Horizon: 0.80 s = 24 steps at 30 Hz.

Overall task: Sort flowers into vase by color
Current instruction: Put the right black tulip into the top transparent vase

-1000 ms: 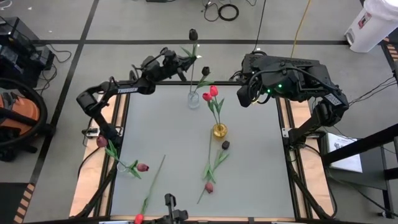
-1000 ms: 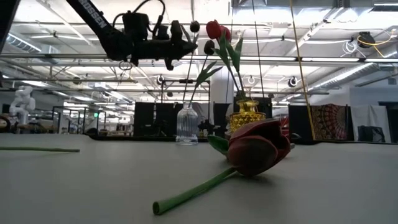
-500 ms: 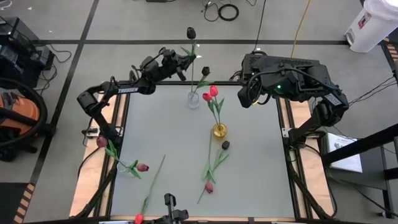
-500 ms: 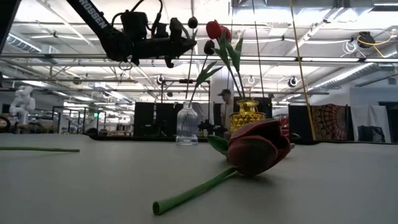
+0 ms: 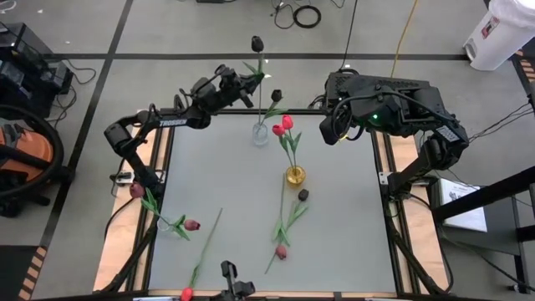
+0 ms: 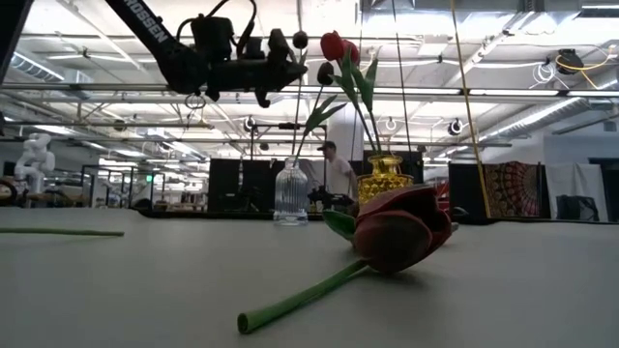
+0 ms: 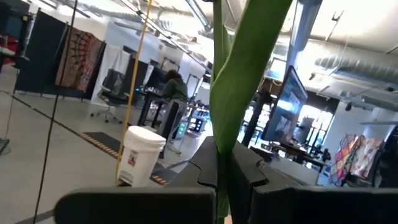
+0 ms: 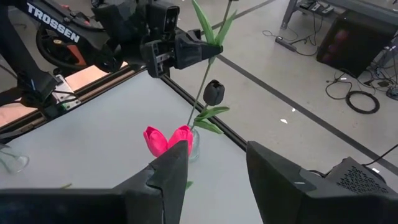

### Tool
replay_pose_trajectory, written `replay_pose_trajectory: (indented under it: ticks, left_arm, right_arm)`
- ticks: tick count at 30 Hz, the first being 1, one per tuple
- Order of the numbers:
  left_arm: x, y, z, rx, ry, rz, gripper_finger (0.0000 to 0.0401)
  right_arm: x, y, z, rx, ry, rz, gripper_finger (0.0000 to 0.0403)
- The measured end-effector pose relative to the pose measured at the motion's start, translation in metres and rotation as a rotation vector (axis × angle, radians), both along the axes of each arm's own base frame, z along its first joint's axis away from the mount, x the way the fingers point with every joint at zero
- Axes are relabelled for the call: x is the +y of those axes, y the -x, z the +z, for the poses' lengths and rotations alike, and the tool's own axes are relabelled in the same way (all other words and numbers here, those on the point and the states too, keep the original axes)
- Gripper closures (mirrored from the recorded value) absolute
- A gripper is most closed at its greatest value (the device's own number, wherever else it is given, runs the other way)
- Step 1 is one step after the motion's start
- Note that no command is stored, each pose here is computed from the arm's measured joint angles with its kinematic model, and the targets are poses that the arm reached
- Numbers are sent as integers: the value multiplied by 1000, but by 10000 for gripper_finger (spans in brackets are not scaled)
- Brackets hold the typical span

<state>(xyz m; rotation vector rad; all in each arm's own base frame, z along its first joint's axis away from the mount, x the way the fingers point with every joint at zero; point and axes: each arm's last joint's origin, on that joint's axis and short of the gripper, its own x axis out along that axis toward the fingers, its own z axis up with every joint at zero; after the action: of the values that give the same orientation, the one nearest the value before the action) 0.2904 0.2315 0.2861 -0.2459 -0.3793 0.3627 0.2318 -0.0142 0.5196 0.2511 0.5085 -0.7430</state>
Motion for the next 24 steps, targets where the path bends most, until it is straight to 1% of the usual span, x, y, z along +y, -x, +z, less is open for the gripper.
replay_pose_trajectory:
  ticks: [8, 24]
  left_arm:
    - [-2, -2, -2, 38, -34, 11, 392]
    - [-6, -5, -2, 31, -29, -1, 392]
  right_arm:
    - [0, 0, 0, 0, -1, 1, 248]
    - [0, 0, 0, 12, 9, 15, 248]
